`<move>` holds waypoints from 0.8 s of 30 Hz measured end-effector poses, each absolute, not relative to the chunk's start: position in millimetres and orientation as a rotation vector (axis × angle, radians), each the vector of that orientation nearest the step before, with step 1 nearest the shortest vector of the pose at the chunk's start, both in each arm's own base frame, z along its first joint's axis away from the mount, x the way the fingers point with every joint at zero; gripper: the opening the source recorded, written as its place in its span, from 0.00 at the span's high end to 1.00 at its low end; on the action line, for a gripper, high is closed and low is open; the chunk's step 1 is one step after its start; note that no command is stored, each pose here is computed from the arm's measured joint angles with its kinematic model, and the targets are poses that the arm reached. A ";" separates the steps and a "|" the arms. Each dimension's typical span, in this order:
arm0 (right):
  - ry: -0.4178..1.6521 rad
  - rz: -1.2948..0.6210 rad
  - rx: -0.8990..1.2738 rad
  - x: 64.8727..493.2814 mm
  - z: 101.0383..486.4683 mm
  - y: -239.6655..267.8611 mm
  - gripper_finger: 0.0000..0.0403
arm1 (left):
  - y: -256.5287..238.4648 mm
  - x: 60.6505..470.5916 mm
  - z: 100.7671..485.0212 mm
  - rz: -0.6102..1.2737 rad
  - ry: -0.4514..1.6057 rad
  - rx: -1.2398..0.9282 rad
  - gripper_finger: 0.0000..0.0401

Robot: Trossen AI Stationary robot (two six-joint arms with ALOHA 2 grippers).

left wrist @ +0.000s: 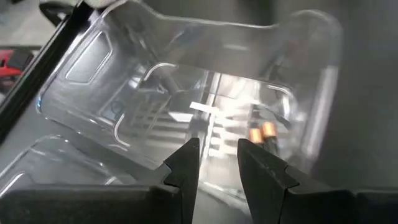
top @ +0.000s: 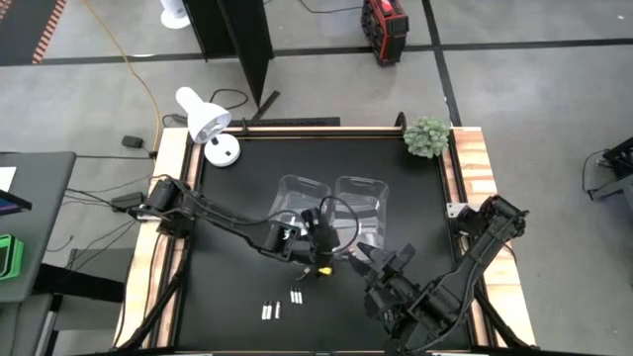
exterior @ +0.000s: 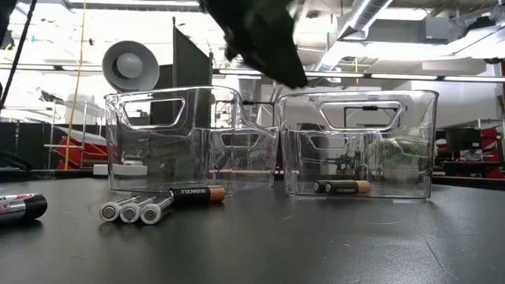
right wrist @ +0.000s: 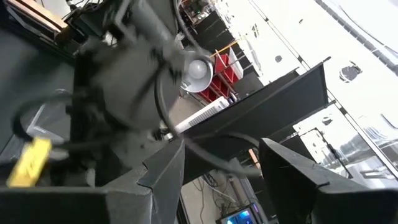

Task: Sort batteries
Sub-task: Adjust the left transparent bin on the table

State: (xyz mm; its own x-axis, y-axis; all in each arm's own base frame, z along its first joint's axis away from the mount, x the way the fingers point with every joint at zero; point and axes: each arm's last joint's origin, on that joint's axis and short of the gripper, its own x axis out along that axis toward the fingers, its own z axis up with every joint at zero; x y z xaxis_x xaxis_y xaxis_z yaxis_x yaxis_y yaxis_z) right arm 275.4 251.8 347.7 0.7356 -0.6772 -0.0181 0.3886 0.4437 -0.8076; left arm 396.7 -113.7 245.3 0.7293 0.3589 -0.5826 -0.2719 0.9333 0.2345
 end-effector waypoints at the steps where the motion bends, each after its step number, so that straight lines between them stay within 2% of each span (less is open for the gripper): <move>1: 0.364 -0.674 -0.890 274.2 347.5 253.0 0.45 | -117.3 391.2 249.8 0.349 0.675 0.156 0.73; 8: 0.351 -0.646 -0.896 266.3 347.5 261.0 0.45 | -133.0 347.2 274.0 0.405 0.756 0.208 0.73; 16: 0.345 -0.635 -0.897 263.3 347.6 264.1 0.45 | -154.2 299.4 267.3 0.471 0.955 0.229 0.73; 24: 0.347 -0.638 -0.897 264.1 347.4 263.3 0.45 | -187.0 279.6 263.1 0.411 0.908 0.211 0.73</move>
